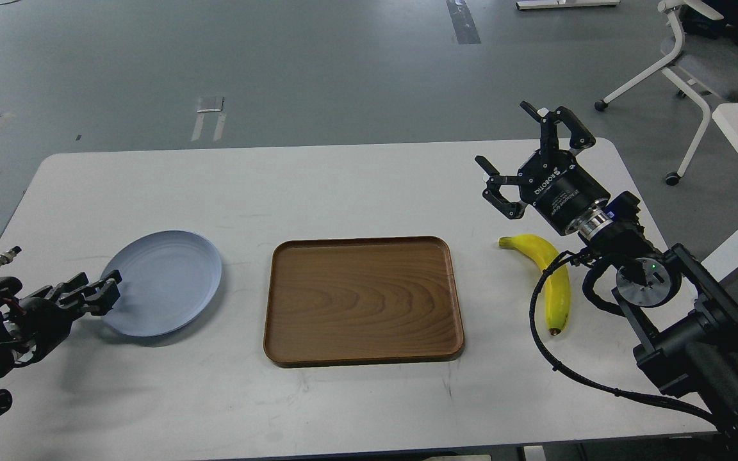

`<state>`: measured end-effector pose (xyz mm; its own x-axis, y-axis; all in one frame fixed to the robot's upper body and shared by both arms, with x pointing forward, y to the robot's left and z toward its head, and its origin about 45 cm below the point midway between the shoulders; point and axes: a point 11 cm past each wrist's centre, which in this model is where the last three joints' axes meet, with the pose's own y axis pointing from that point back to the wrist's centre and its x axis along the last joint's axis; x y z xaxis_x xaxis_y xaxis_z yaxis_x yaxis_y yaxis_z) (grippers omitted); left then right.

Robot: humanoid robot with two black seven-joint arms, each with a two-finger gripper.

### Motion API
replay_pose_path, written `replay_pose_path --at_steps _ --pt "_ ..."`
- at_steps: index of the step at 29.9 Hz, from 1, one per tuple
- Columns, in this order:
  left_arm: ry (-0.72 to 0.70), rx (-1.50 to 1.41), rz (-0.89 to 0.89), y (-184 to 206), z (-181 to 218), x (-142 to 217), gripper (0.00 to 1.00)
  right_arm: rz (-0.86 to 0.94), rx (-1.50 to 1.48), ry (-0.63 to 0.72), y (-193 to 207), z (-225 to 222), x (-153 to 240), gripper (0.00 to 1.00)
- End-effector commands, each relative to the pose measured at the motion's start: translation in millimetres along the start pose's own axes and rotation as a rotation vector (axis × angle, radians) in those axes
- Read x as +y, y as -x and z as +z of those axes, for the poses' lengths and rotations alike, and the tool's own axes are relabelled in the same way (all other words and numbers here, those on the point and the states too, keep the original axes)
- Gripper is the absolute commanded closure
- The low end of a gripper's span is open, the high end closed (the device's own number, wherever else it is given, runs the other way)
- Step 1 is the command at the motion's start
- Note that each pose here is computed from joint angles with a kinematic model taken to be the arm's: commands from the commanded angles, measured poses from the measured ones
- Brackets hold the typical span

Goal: Place banana on plate with both arms
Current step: 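Lower the left gripper to the rim of the blue plate and grasp it, then lift the blue plate with the left gripper and set it on the wooden tray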

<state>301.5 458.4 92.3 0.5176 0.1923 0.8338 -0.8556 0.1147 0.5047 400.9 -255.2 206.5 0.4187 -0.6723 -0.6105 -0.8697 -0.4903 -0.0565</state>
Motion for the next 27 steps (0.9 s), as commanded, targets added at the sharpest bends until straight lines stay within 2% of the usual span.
replay_pose_path --at_steps 1,3,4,7,19,23,27 --pt "-0.005 0.025 0.011 -1.1 0.3 -0.8 0.73 0.001 0.002 0.000 -0.5 -0.6 0.4 0.00" --pt "-0.008 0.026 0.012 -1.7 -1.0 -0.3 0.82 0.001 0.001 -0.001 -0.5 -0.7 0.4 0.00" --pt "-0.013 0.025 0.013 -2.0 -2.4 0.0 0.90 0.001 0.002 0.000 -0.5 -0.6 0.4 0.00" --pt "-0.014 0.023 0.013 -2.5 -3.4 0.4 1.00 0.001 0.001 -0.001 -0.5 -0.7 0.4 0.00" --pt "0.022 0.070 0.054 -14.0 5.1 -3.0 1.00 0.006 0.002 -0.008 -1.8 -3.4 0.9 0.00" --pt "0.168 0.086 0.088 -28.8 29.5 -3.9 1.00 0.007 0.001 -0.013 -2.2 -4.8 1.1 0.00" --pt "0.247 0.067 0.126 -41.7 51.1 -0.9 1.00 0.012 0.005 -0.020 -4.0 -8.3 2.2 0.00"
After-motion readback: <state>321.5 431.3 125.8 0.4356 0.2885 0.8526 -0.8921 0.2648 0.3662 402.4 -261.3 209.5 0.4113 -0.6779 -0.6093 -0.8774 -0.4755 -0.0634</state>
